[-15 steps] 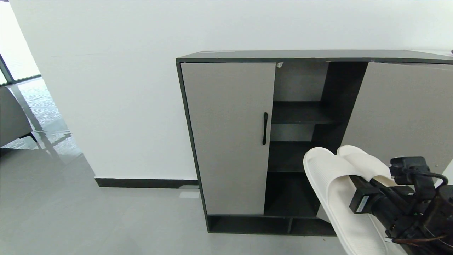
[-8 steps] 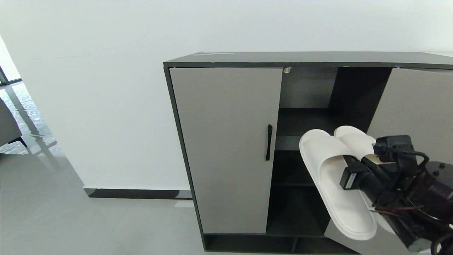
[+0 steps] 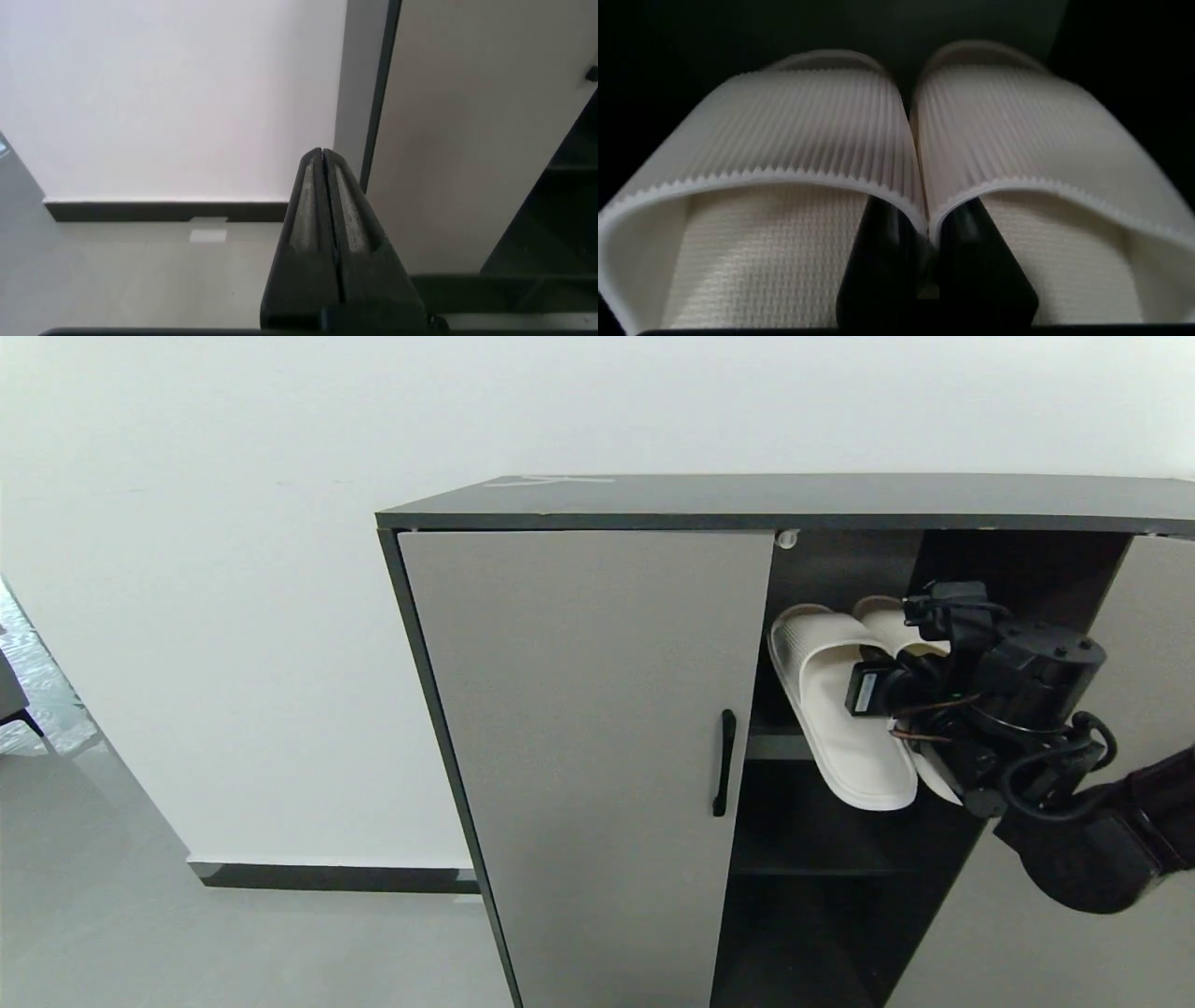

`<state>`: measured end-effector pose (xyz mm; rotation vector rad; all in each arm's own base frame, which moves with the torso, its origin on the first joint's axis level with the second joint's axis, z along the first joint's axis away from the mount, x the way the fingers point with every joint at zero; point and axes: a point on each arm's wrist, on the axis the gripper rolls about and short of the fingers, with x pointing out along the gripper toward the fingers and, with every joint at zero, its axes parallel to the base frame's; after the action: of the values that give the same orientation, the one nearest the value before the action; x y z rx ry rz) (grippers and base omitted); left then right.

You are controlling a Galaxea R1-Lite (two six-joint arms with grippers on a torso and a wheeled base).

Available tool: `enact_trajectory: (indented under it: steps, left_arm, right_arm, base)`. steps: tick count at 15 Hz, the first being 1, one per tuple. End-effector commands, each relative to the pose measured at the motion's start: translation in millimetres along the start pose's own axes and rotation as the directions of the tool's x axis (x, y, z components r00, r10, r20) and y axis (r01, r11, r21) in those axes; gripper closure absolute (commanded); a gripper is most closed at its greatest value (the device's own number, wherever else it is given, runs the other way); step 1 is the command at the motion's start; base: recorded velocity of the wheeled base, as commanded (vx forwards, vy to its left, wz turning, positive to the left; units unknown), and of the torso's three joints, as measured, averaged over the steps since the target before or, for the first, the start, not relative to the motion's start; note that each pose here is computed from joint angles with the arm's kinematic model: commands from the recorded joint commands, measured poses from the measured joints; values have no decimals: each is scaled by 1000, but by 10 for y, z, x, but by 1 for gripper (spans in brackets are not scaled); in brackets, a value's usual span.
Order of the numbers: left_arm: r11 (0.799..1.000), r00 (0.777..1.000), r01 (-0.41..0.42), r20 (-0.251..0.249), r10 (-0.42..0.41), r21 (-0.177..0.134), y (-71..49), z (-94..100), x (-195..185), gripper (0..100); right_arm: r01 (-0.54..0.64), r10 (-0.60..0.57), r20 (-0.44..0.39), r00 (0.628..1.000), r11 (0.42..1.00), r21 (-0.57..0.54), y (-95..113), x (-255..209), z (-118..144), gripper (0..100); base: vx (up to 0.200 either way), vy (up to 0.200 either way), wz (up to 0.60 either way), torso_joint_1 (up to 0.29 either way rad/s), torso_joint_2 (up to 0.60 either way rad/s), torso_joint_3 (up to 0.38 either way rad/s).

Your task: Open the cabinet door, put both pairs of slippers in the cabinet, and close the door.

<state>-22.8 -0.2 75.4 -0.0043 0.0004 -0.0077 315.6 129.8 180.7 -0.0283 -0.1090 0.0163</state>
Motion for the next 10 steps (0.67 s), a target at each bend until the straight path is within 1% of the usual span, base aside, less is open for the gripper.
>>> enact_trajectory:
  steps: [1, 4, 6, 8, 10]
  left_arm:
    - [1000, 1000, 0, -1, 0, -2, 0, 1, 1, 100]
    - [1000, 1000, 0, -1, 0, 0, 0, 1, 1, 100]
    - [1000, 1000, 0, -1, 0, 0, 0, 1, 1, 100]
    - [1000, 1000, 0, -1, 0, 0, 0, 1, 1, 100]
    - [1000, 1000, 0, -3, 0, 0, 0, -1, 1, 100]
  right_arm:
    - [12, -12, -11, 1000, 1000, -7, -13, 257, -21, 100]
    - [18, -18, -26, 999, 1000, -14, -64, 456, -21, 100]
    - [3, -4, -58, 998, 1000, -26, -57, 565, -62, 100]
    - [-2, 1, -72, 997, 1000, -23, -10, 684, -60, 100]
    - [-5, 6, -92, 996, 1000, 9, 54, 815, -54, 100]
  base:
    - [0, 0, 0, 0, 0, 0]
    - [0, 0, 0, 0, 0, 0]
    - [0, 0, 0, 0, 0, 0]
    - [0, 0, 0, 0, 0, 0]
    - [0, 0, 0, 0, 0, 0]
